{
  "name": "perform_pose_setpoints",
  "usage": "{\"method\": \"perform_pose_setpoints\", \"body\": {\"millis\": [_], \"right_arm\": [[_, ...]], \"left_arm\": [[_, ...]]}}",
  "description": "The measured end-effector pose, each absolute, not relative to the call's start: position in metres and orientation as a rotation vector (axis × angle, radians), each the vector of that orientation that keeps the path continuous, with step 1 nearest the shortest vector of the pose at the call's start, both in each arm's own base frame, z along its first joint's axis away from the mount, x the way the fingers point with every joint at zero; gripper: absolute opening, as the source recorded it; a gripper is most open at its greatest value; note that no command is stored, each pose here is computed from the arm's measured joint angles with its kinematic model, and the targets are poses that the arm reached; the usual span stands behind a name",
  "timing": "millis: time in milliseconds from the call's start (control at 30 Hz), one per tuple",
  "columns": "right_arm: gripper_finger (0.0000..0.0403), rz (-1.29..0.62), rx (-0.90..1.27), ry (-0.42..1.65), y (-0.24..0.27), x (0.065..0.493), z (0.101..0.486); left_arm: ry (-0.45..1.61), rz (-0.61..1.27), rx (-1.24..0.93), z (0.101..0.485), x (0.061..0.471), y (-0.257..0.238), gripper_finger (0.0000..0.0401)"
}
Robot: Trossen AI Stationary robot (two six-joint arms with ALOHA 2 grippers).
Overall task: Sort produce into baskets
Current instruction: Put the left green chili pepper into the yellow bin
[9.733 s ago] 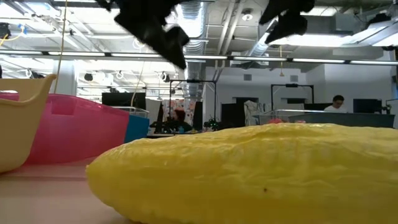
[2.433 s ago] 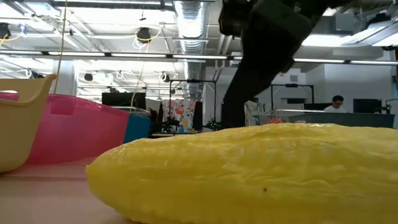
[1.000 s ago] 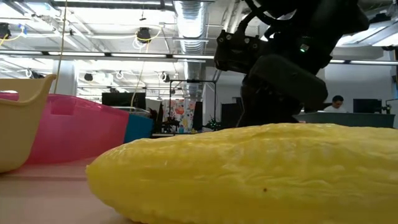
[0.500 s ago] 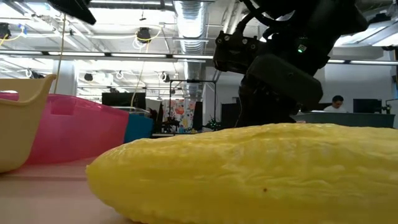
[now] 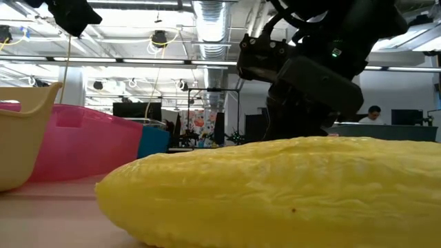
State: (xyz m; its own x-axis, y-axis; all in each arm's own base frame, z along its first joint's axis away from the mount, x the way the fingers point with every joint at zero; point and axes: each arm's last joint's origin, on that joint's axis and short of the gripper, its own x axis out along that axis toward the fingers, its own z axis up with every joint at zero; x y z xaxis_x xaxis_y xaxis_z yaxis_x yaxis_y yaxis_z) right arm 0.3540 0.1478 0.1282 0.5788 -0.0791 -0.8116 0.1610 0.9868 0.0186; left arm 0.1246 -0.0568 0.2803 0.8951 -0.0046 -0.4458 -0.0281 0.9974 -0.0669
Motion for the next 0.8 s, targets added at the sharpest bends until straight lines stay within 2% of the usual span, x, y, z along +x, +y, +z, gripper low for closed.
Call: {"method": "perform_pose_setpoints", "body": {"millis": [133, 233, 667, 800], "right_arm": [[0.0090, -0.140, 0.095, 0.942, 0.148, 0.354, 0.128], [0.0074, -0.136, 0.098, 0.939, 0.148, 0.355, 0.130], [0.0081, 0.057, 0.070, 0.737, 0.169, 0.394, 0.206], [0.0081, 0.090, 0.065, 0.646, 0.172, 0.401, 0.211]], "left_arm": [[0.463, 0.013, -0.072, 0.280, 0.125, -0.057, 0.0169], [0.463, 0.013, -0.071, 0.280, 0.125, -0.057, 0.0169], [0.463, 0.014, -0.070, 0.280, 0.125, -0.057, 0.0169], [0.463, 0.011, -0.060, 0.280, 0.125, -0.057, 0.0169]]}}
